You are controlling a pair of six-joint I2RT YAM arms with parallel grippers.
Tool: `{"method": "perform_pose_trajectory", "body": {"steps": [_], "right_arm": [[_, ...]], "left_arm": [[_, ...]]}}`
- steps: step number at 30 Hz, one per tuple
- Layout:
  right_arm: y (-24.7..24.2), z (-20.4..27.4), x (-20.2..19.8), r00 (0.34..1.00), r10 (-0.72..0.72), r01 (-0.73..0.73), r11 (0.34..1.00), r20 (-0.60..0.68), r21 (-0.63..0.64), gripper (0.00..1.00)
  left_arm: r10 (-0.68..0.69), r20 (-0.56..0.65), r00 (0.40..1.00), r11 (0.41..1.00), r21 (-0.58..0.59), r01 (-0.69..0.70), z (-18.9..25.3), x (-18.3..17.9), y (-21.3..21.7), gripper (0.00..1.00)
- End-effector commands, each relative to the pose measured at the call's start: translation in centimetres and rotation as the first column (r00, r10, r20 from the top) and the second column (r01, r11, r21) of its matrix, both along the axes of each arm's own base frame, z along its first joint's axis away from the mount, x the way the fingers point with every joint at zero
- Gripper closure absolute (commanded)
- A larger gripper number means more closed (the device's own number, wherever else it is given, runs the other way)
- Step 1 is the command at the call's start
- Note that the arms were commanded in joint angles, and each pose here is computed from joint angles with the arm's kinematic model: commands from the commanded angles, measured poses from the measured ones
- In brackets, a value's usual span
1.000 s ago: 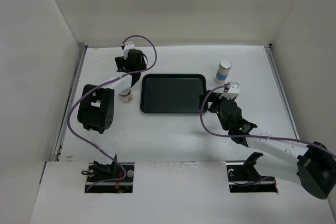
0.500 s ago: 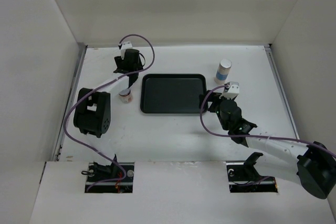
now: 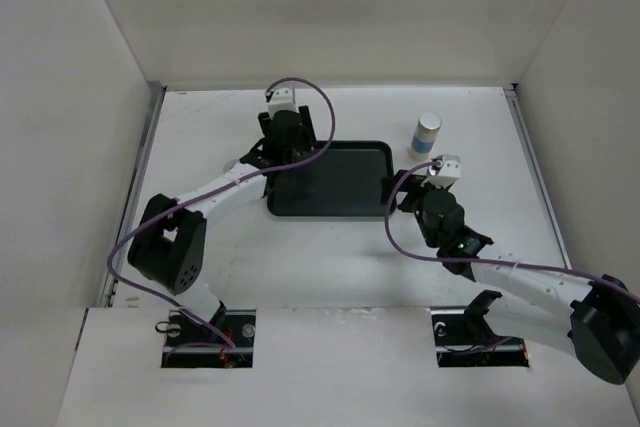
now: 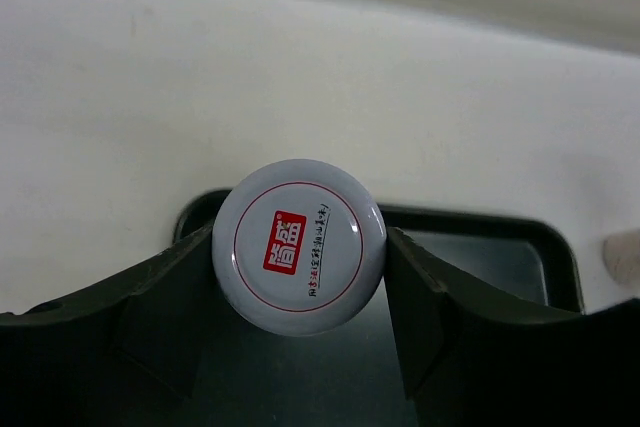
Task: Organize the condiment bottles
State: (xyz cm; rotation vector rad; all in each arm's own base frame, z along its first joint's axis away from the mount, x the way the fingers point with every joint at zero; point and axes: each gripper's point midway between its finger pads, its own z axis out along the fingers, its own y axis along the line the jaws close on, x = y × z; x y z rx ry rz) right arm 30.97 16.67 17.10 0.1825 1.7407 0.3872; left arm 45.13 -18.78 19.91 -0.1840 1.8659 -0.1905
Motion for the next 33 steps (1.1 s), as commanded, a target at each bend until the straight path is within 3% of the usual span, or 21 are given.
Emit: {"method": "perform_pose_trajectory", "body": {"steps": [1,6,13,17,19,21,22,25,28,30,32,33], "right_arm": [[0.1,2.8,0.4,0.997,-0.011,0.006,0.997,0.073,0.072,0.01],[-0.4,2.6,0.6,0.997,-0.026,0.021,0.997,0.069,0.07,0.01],[-0.8,2.4,1.2,0.997,-0.043,0.04,0.998,0.06,0.054,0.0],[-0.4,4.3,1.6,0.997,-0.041,0.037,0.998,0.07,0.056,0.0],[0.4,5.6,2.1,0.997,-0.025,0.02,0.998,0.075,0.065,0.12],[0.9,6.8,2.9,0.997,-0.02,0.016,0.999,0.076,0.05,0.42],[0.6,7.4,3.6,0.997,-0.033,0.03,0.999,0.074,0.036,0.57],[-1.0,8.3,5.8,0.994,-0.1,0.1,0.995,0.044,-0.012,0.74],[-3.5,8.7,8.4,0.984,-0.179,0.178,0.981,-0.007,-0.079,0.67],[-5.4,8.8,10.1,0.972,-0.234,0.229,0.966,-0.023,-0.115,0.42],[-7.4,8.4,11.8,0.957,-0.287,0.279,0.949,-0.038,-0.147,0.14],[-8.3,8.1,12.6,0.95,-0.309,0.298,0.94,-0.047,-0.165,0.06]], "left_arm": [[-0.002,0.053,0.999,0.998,-0.07,0.005,0.2,0.9,-1.3,0.64],[-0.04,0.01,0.999,0.998,-0.049,0.04,-2.6,0.7,-3.2,0.6],[-0.059,-0.023,0.998,0.998,-0.014,0.059,-5.0,-0.7,-3.6,0.12],[-0.049,0.057,0.997,0.996,-0.069,0.053,-2.2,-2.5,-2.7,0.0],[-0.055,0.135,0.989,0.988,-0.132,0.073,0.3,-3.7,-2.3,0.0],[-0.067,0.21,0.975,0.977,-0.182,0.107,2.6,-5.2,-1.8,0.0],[-0.068,0.236,0.969,0.972,-0.203,0.117,3.4,-6.1,-1.4,0.04],[-0.105,0.282,0.954,0.954,-0.241,0.177,4.4,-9.1,-1.3,0.23],[-0.171,0.284,0.943,0.929,-0.271,0.25,3.7,-11.7,-1.9,0.55],[-0.227,0.268,0.936,0.899,-0.312,0.307,2.6,-13.6,-2.9,0.64],[-0.292,0.273,0.917,0.858,-0.349,0.377,1.6,-15.3,-4.2,0.67],[-0.321,0.282,0.904,0.84,-0.355,0.409,1.1,-15.9,-4.7,0.67]]}}
